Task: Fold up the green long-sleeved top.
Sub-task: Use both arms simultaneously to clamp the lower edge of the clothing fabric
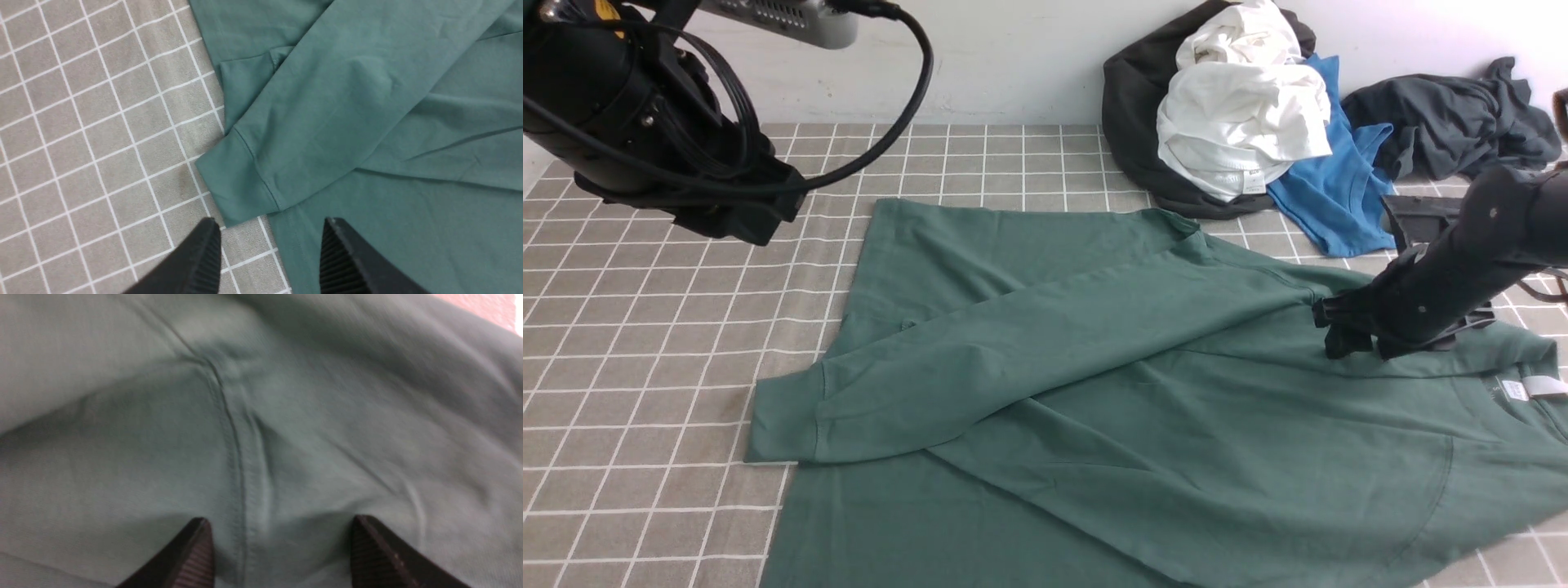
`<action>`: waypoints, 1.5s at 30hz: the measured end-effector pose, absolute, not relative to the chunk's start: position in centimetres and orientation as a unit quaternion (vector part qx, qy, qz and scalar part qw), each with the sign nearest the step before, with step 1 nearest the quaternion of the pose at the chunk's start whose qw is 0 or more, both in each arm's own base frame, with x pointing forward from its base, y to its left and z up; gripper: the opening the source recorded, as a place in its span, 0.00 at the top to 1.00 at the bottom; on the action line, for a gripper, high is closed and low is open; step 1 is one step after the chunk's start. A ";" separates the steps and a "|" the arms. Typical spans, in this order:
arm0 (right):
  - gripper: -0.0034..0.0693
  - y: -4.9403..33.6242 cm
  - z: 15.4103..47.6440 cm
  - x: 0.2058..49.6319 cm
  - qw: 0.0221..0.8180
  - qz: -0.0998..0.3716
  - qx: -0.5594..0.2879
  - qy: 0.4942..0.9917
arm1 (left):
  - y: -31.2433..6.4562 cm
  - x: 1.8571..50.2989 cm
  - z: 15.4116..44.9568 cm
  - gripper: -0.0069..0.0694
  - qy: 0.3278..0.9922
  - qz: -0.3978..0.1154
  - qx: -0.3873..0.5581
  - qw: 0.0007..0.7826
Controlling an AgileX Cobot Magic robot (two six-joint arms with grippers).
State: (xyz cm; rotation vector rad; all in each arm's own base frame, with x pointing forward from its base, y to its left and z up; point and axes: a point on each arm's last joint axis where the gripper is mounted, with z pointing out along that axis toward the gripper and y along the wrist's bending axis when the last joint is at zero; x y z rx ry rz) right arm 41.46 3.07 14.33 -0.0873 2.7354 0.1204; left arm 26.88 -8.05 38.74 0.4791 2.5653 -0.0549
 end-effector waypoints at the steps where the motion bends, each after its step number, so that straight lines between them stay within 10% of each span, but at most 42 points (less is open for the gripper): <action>1: 0.47 3.0 14.3 41.6 0.199 0.041 -0.037 0.978 | -8.0 26.9 38.7 0.50 0.948 -0.018 0.177 0.263; 7: 0.91 2.7 14.2 41.6 0.200 0.007 -0.079 0.977 | -7.9 26.9 38.7 0.50 0.948 -0.013 0.178 0.263; 20: 0.96 -0.6 16.1 42.4 0.196 -0.083 -0.136 0.967 | -7.8 26.5 32.6 0.50 0.963 -0.006 0.184 0.195; 26: 0.84 -0.8 16.7 42.4 0.198 -0.076 -0.109 0.971 | -8.4 26.0 28.8 0.50 0.957 -0.006 0.212 0.197; 32: 0.46 1.0 22.4 40.9 0.249 -0.016 -0.087 0.964 | -10.7 22.1 23.8 0.33 0.916 0.010 0.388 0.098; 45: 0.39 9.7 30.1 36.6 0.324 0.092 -0.225 0.914 | -10.8 18.5 16.6 0.24 0.714 0.074 0.695 0.036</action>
